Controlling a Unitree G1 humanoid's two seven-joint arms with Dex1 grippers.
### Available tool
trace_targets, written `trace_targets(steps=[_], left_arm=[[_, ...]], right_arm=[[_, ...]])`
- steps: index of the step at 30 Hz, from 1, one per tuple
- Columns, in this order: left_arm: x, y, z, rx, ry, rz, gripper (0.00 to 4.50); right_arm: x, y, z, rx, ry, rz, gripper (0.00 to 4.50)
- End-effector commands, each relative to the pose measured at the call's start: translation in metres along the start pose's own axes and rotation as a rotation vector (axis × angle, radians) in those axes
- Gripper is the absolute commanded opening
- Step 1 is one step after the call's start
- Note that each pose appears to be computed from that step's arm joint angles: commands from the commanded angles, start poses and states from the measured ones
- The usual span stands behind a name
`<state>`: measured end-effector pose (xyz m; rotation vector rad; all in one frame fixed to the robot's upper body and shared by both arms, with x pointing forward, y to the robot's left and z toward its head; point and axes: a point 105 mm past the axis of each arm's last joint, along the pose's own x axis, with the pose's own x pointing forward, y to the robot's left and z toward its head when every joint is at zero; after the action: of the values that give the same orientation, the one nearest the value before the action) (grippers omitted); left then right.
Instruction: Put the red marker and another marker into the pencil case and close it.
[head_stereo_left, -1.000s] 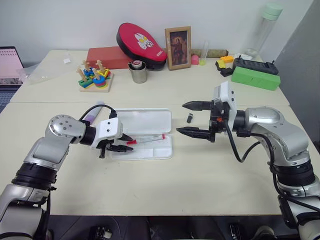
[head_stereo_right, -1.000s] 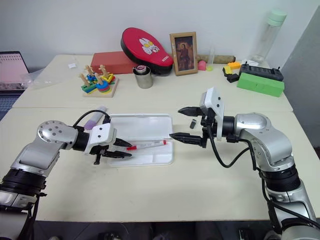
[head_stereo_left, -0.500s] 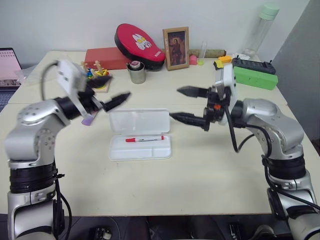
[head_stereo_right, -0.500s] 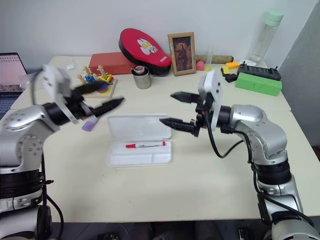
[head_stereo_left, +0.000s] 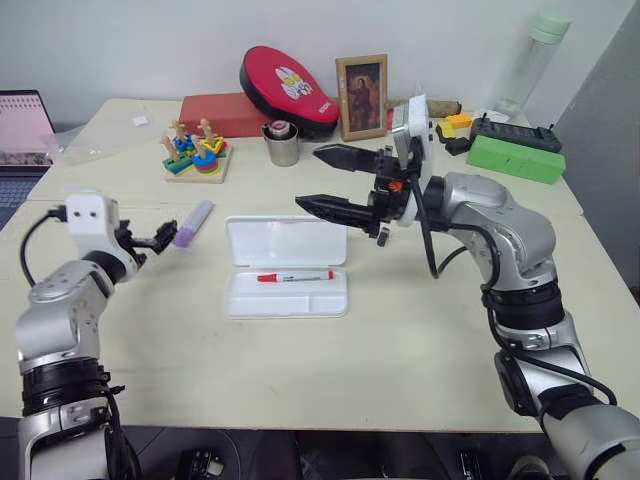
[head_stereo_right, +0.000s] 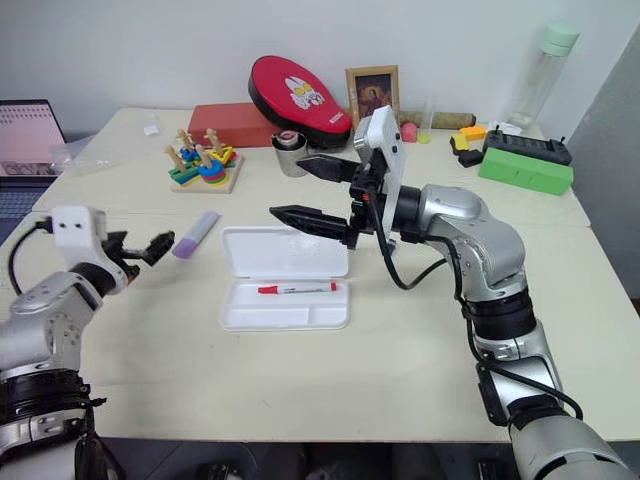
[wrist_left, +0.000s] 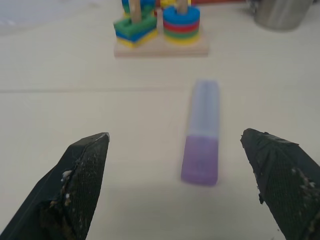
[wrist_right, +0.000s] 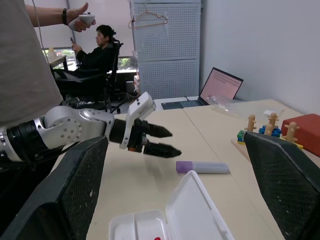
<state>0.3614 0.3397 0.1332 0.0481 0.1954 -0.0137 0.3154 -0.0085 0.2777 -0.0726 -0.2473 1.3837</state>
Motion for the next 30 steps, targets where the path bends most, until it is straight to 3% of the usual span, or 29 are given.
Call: trace_targets(steps=[1,7,24,26,28,30], left_arm=[[0.012,-0.002,0.006,0.024,-0.029,-0.044,4.47],[0.029,-0.009,-0.006,0.016,0.013,-0.083,4.47],[0.036,-0.015,-0.004,0.003,0.001,-0.092,1.23],[0.034,-0.005,0.008,-0.046,-0.051,-0.040,1.23],[0.028,-0.004,0.039,-0.046,-0.182,-0.041,1.23],[0.008,-0.033,0.101,-0.055,-0.433,-0.198,1.23]], right_arm=[[0.002,0.003,0.013,-0.058,-0.019,0.025,4.50],[0.003,0.005,0.012,-0.069,-0.009,0.021,4.50],[-0.003,0.003,0.012,-0.067,-0.011,-0.016,4.50],[-0.004,0.003,0.013,-0.067,-0.013,-0.017,4.50],[-0.008,0.004,0.014,-0.068,-0.014,-0.010,4.50],[-0.019,0.010,0.019,-0.048,-0.024,0.031,4.50]])
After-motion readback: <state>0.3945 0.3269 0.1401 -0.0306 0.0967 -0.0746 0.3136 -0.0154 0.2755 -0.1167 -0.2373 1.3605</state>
